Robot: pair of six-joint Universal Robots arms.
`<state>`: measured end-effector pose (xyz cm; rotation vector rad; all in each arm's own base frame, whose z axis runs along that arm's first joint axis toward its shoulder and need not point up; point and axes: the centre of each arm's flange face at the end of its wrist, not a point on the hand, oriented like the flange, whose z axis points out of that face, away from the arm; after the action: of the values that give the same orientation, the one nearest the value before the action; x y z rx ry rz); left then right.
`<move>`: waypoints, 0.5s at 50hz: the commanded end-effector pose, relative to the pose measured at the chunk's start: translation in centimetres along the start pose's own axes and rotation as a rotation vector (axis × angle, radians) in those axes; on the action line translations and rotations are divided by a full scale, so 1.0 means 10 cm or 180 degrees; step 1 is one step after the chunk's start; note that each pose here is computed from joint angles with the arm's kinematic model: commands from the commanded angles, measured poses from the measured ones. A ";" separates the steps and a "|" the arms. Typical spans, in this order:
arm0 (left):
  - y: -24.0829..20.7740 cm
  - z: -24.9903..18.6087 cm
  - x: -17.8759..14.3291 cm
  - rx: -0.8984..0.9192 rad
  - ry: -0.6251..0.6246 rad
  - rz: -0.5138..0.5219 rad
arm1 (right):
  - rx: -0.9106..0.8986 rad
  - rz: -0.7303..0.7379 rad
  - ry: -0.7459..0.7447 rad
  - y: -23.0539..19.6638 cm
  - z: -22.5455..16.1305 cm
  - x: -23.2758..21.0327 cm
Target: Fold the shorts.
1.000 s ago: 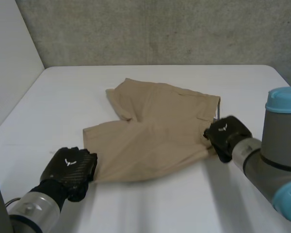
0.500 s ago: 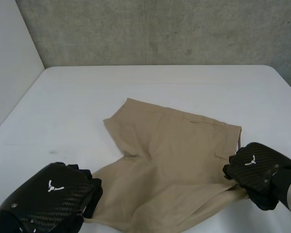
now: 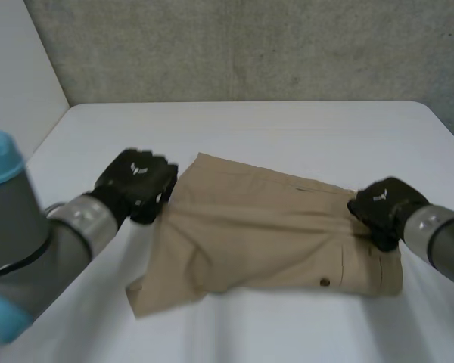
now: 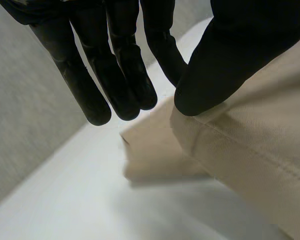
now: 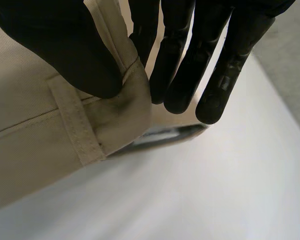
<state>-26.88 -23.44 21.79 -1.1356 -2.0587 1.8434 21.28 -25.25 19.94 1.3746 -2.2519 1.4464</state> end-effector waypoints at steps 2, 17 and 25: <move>-0.23 1.12 -0.14 0.0930 -0.0412 0.0288 | 0.0366 0.0072 0.0598 -0.27 0.51 0.11; 0.05 2.14 -0.20 0.1452 -0.0606 0.0558 | 0.0779 -0.0147 0.1434 -0.31 1.31 0.15; 0.38 2.26 0.04 0.1438 -0.0239 0.0601 | 0.0553 -0.0480 0.1578 -0.15 1.60 0.09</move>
<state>-37.91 -41.62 15.58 -1.1055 -1.5107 2.3903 27.22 -37.26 15.01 1.0171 -1.7710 1.8154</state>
